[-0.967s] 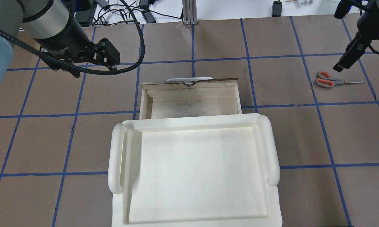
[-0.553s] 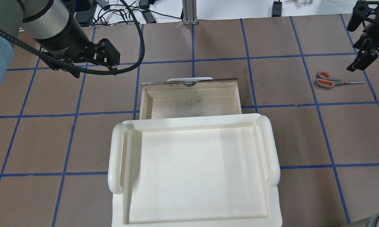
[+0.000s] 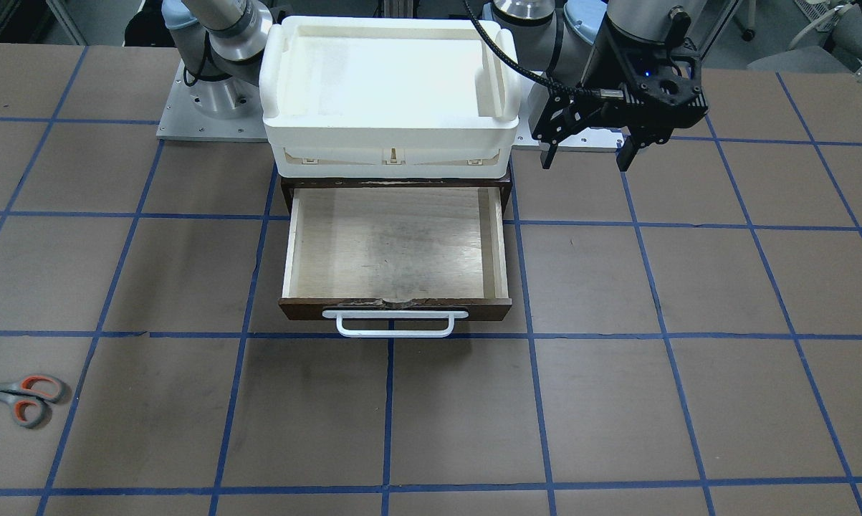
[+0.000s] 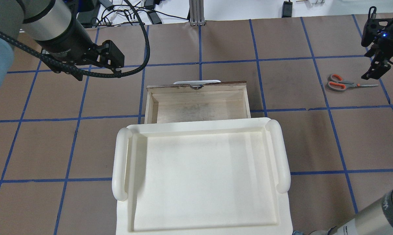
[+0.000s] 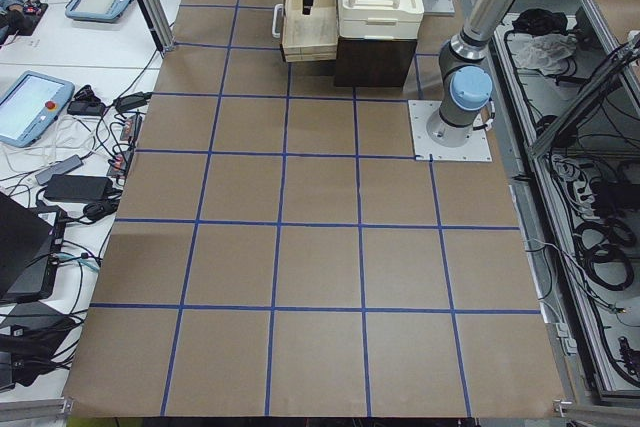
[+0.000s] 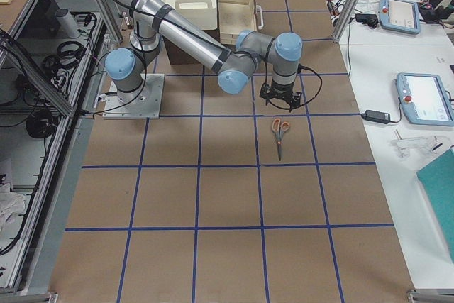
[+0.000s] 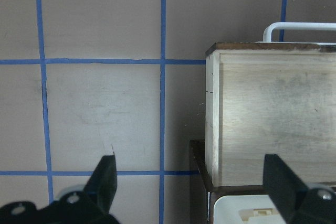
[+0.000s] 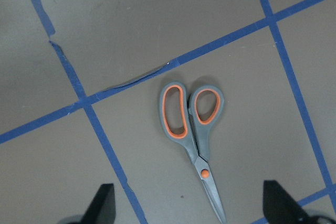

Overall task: Put scissors in drawer and close it
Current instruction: 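Lower the right gripper and grasp the scissors by the handles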

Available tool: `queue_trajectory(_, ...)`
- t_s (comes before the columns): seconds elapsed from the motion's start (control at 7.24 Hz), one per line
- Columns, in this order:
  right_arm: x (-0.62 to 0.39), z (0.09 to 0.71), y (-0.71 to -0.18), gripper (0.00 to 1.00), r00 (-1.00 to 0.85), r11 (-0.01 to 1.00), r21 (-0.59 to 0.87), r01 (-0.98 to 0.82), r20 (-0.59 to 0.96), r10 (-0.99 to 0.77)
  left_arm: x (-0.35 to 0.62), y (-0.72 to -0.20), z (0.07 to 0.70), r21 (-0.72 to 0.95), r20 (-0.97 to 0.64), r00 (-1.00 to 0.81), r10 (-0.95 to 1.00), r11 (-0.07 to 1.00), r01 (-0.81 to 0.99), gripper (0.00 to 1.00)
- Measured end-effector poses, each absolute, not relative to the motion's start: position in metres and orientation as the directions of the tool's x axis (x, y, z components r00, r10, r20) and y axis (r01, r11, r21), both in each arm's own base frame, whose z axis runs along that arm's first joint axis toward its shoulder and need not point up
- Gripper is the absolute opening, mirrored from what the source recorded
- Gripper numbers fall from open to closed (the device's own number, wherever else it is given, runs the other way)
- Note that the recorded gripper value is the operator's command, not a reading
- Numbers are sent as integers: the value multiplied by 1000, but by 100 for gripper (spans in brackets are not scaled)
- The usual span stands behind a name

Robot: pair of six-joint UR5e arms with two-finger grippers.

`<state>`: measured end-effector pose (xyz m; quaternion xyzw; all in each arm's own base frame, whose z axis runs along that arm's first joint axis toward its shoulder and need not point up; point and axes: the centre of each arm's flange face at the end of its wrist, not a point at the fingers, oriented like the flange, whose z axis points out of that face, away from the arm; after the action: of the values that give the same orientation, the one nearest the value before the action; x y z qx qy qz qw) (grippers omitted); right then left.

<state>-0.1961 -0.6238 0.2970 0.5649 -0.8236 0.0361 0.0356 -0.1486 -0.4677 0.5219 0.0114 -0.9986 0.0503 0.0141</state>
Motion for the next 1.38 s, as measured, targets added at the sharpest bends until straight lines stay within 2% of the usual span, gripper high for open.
queue_trajectory(0.41, -226, 247, -633, 100, -277, 278, -7, -961, 103, -955, -149, -468, 522, -99, 29, -999, -21, 995, -24, 100)
queue_trajectory(0.55, -231, 237, -635, 92, -258, 259, -4, -966, 104, -960, -149, -468, 521, -99, 29, -999, -21, 995, -24, 100)
queue_trajectory(0.83, -234, 221, -638, 96, -244, 245, -2, -970, 106, -964, -149, -468, 521, -99, 29, -999, -21, 995, -24, 100)
queue_trajectory(1.11, -237, 206, -643, 89, -221, 224, 6, -975, 120, -968, -149, -468, 521, -99, 29, -999, -21, 995, -24, 100)
queue_trajectory(1.24, -238, 202, -644, 79, -212, 215, 8, -977, 124, -969, -149, -468, 521, -98, 29, -999, -21, 995, -24, 100)
queue_trajectory(1.38, -238, 198, -645, 80, -208, 211, 7, -978, 121, -971, -149, -468, 521, -98, 29, -999, -21, 995, -24, 100)
